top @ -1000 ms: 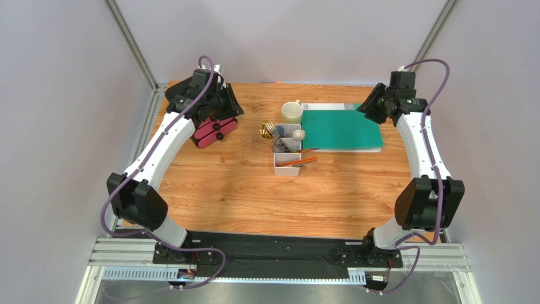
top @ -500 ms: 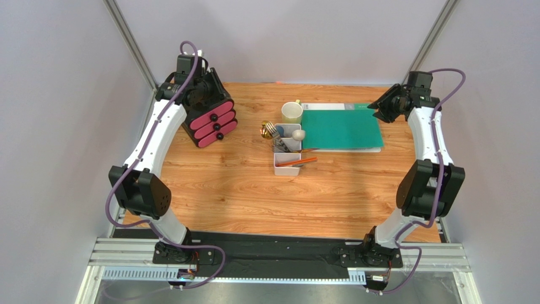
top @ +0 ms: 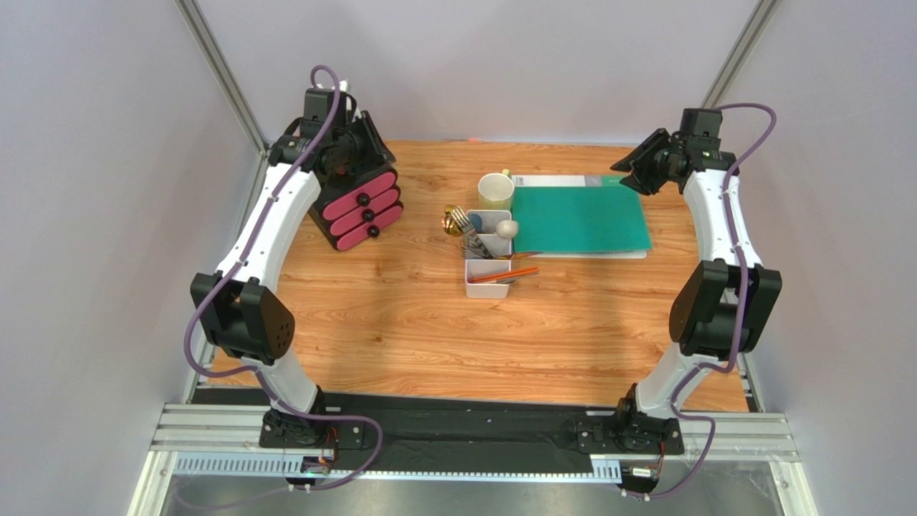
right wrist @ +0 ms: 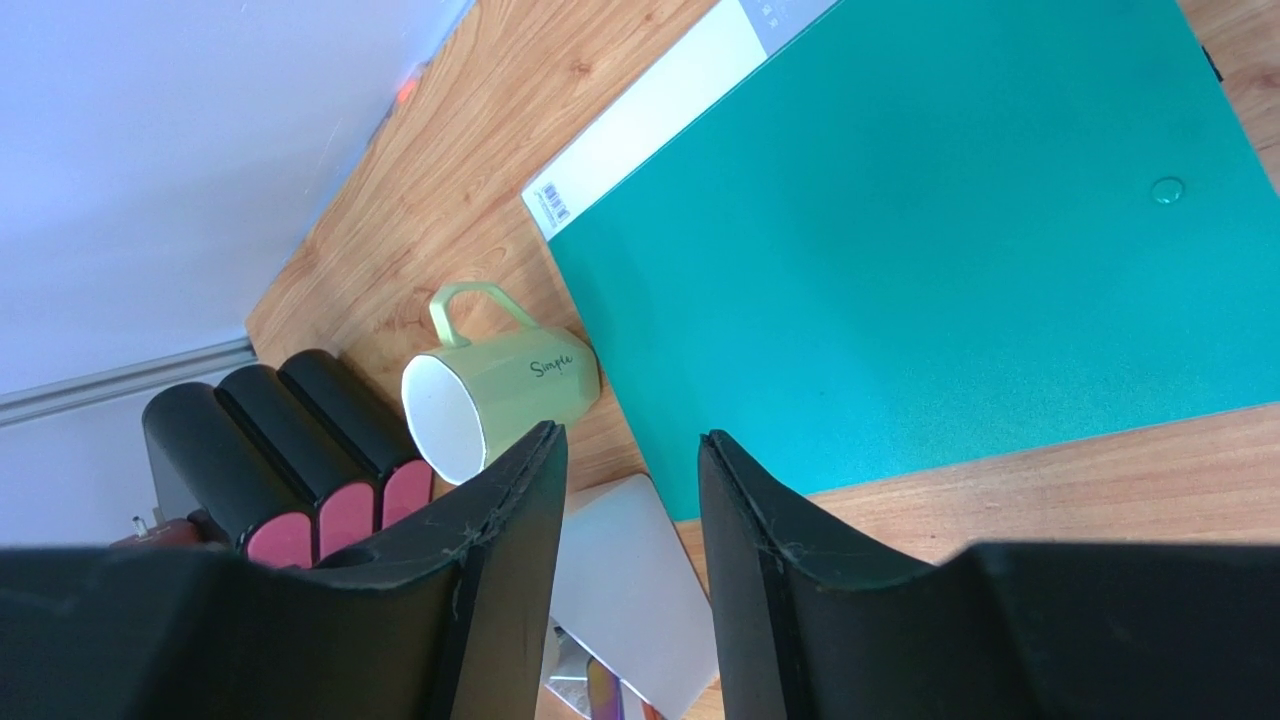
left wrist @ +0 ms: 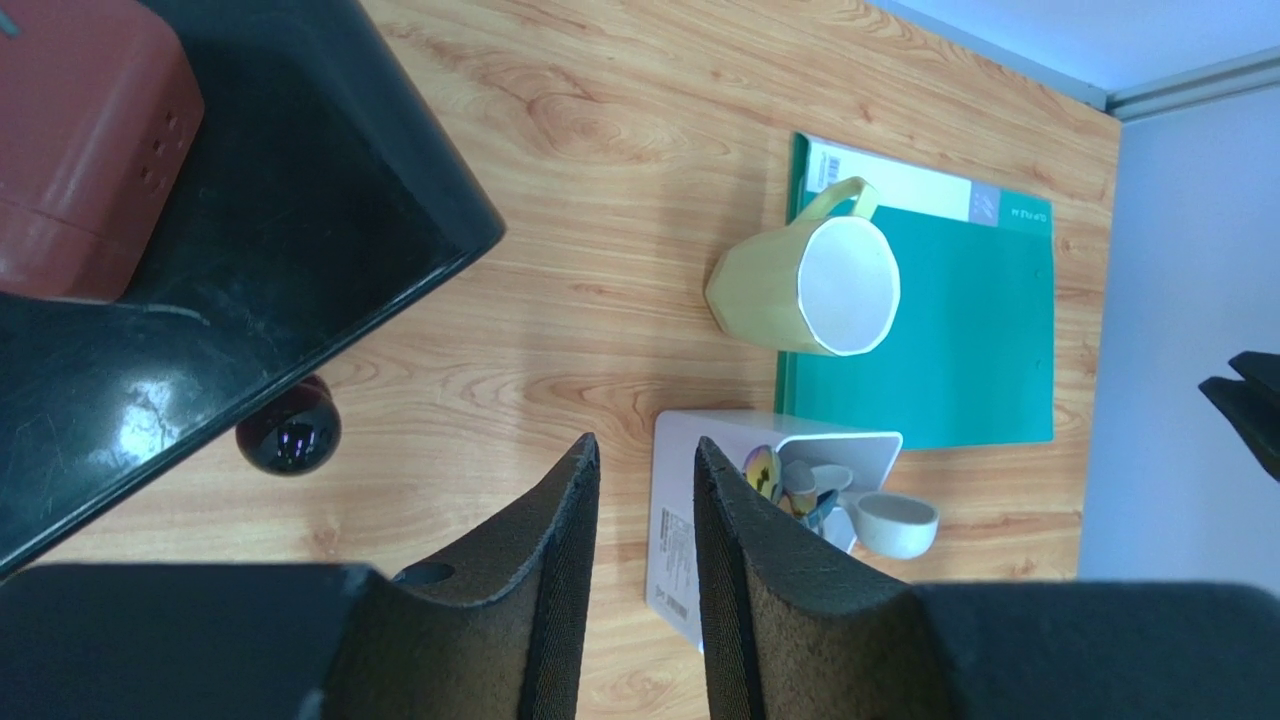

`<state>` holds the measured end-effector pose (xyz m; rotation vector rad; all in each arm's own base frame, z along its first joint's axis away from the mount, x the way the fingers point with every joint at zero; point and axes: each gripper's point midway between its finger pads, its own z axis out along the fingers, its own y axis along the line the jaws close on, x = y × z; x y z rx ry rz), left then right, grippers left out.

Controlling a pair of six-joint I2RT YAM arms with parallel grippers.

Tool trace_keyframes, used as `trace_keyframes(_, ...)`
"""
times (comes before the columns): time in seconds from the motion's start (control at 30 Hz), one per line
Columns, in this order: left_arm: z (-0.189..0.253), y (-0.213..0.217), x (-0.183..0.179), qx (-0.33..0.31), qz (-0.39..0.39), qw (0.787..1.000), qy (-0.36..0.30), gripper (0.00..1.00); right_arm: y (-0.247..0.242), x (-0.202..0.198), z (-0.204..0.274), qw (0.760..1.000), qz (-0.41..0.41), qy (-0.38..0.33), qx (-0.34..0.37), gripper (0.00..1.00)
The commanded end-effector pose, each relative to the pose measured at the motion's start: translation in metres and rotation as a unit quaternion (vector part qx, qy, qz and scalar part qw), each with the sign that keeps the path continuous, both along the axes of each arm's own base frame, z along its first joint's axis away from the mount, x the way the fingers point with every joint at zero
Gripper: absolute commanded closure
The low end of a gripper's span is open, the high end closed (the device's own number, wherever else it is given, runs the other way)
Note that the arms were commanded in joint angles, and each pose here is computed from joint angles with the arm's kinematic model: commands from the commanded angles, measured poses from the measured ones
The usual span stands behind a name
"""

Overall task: Sort the eating utensils into containers
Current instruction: Reset both arms

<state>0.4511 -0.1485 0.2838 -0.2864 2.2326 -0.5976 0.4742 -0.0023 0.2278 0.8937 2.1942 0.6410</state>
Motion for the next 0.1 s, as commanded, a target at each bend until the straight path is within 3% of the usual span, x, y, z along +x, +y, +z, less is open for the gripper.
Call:
trace_keyframes(0.0, 0.0278, -0.0045, 0.01, -0.013, -0.015, 0.999, -0.043, 0.65, 0.0006, 0.0139, 0.0227, 0.999, 0.008, -0.036, 0.0, 0.56)
trace_keyframes(0.07, 0.0271, -0.0022, 0.0104, -0.006, -0.012, 0.999, -0.043, 0.65, 0.0014, 0.0164, 0.0213, 0.999, 0.01, -0.034, 0.003, 0.56)
